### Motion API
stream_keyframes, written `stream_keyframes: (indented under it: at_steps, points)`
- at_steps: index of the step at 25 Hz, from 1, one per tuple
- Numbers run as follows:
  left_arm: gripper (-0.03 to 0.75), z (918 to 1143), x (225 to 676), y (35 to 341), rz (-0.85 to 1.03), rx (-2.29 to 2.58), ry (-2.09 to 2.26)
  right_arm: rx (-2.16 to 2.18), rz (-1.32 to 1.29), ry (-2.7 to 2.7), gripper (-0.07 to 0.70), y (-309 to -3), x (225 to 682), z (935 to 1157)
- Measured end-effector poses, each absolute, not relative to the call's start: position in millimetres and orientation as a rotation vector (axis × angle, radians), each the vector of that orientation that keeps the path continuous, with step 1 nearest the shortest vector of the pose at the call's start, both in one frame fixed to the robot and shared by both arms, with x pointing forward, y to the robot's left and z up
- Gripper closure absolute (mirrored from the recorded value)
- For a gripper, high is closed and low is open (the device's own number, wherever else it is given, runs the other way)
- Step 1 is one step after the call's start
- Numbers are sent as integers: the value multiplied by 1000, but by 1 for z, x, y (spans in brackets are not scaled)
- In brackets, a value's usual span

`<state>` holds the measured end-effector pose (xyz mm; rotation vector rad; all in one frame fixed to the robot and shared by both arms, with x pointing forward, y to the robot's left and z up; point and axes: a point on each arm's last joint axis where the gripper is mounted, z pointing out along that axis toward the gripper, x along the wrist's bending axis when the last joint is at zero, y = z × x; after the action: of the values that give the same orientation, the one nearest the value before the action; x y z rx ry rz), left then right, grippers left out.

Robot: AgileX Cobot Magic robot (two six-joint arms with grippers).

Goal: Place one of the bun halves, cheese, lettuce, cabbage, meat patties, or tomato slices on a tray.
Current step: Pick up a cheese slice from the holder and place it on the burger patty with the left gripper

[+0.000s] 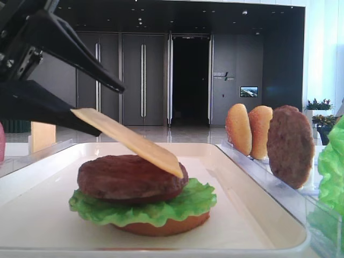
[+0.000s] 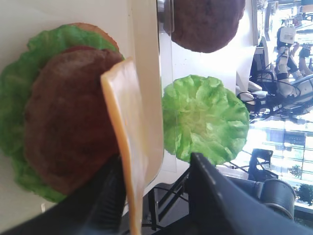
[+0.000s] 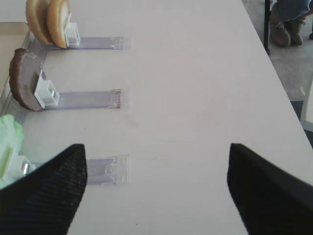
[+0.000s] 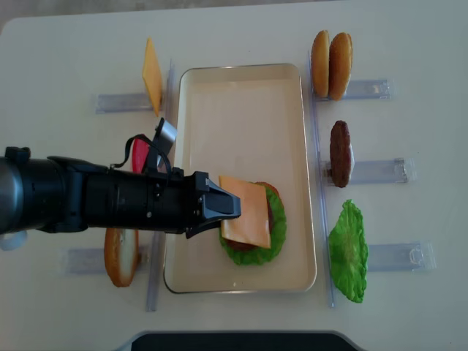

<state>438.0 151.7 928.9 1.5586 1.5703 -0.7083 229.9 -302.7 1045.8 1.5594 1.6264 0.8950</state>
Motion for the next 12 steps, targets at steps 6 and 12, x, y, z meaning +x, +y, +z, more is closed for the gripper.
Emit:
stream_keyframes:
  at_steps: [6, 12]
  points:
    - [278, 929, 438, 152, -714, 1552, 1579, 1559, 895, 1626, 44, -303, 230, 1046]
    - [253, 929, 438, 152, -719, 1545, 1588, 1559, 895, 1626, 44, -303, 230, 1046]
